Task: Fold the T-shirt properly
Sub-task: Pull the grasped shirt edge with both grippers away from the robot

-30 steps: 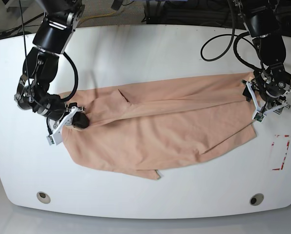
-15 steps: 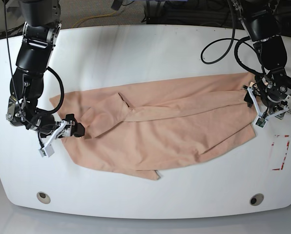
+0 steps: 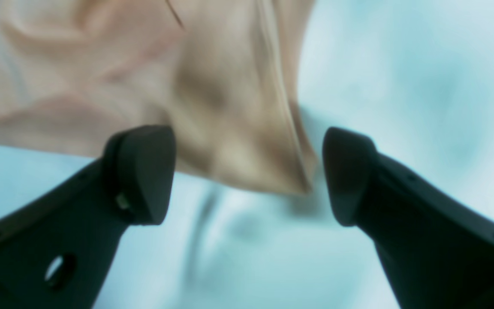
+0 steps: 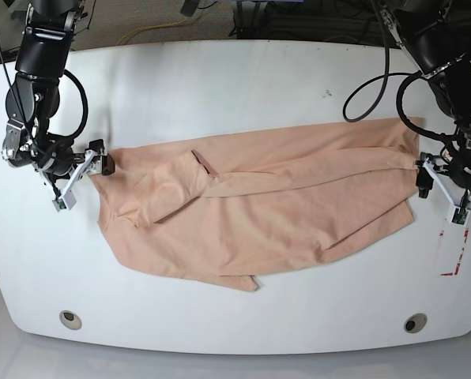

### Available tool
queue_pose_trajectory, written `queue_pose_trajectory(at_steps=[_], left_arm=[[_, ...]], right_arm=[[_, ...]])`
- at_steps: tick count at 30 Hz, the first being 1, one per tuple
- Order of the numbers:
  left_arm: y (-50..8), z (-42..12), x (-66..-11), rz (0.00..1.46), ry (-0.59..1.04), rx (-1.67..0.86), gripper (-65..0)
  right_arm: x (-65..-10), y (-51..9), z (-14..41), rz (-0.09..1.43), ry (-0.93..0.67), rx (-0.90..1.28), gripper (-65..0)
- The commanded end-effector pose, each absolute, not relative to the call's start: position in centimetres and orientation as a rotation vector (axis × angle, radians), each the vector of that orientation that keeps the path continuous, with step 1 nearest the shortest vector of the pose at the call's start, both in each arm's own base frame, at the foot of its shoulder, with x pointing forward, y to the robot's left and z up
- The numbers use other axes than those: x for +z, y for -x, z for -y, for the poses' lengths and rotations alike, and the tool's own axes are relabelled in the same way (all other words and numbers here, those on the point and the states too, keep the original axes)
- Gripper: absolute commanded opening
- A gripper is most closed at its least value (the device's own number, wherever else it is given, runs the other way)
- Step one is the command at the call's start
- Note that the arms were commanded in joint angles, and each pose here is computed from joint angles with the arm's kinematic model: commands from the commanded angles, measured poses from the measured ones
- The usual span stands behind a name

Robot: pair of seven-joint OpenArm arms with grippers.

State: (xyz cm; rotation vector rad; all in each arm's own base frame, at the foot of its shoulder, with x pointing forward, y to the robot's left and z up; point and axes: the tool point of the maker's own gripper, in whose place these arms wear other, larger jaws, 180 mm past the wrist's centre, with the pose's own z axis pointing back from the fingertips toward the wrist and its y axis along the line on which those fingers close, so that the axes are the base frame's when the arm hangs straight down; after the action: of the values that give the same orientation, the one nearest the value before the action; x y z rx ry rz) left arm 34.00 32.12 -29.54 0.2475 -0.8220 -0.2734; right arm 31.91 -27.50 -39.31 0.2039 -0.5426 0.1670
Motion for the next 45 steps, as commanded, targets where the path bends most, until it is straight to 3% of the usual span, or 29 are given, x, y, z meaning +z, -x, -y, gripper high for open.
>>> queue_pose_trajectory(at_steps=[1, 12, 14, 18, 21, 27, 30, 31, 32, 35, 45], left_arm=[[-34.0, -32.0, -28.9, 0.846, -0.245, -0.282, -11.5], [-28.3, -31.8, -34.8, 0.665, -0.199, -0.293, -11.9], [-27.5, -31.8, -35.6, 0.642, -0.190, -0.291, -12.1], [-27.2, -31.5, -36.8, 0.644, -0.158, -0.284, -12.5], [-26.8, -31.0, -38.5, 0.623, -0.114, -0.278, -20.6], [-26.3, -29.8, -40.7, 0.572, -0.067, -0.294, -31.8], [-26.2, -29.9, -40.8, 0.569, -0.066, -0.291, -41.1], [-26.1, -30.0, -40.8, 0.566, -0.067, -0.291, -46.9], [-26.1, -29.9, -40.8, 0.566, -0.068, -0.292, -51.1], [-26.0, -30.0, -40.7, 0.564, -0.071, -0.294, -59.3], [-23.5, -31.0, -39.6, 0.539, -0.140, -0.357, -59.6]], right_arm=[[-37.9, -33.3, 28.1, 0.618, -0.171, 0.176, -14.9], [-39.0, -33.5, 27.9, 0.634, -0.115, 0.176, -15.1], [-39.2, -33.6, 27.4, 0.635, -0.125, 0.172, -17.4], [-39.4, -33.6, 26.5, 0.641, -0.149, 0.165, -28.2], [-39.7, -33.6, 25.7, 0.640, -0.163, 0.163, -33.5], [-40.1, -33.6, 24.8, 0.640, -0.185, 0.158, -36.8], [-40.2, -33.6, 24.3, 0.641, -0.196, 0.156, -52.0], [-40.2, -33.6, 24.3, 0.641, -0.196, 0.156, -60.9], [-40.2, -33.6, 24.3, 0.640, -0.197, 0.156, -65.0], [-41.0, -32.4, 24.2, 0.618, -0.203, 0.154, -65.0], [-40.7, -27.3, 25.2, 0.579, -0.137, 0.173, -65.0]])
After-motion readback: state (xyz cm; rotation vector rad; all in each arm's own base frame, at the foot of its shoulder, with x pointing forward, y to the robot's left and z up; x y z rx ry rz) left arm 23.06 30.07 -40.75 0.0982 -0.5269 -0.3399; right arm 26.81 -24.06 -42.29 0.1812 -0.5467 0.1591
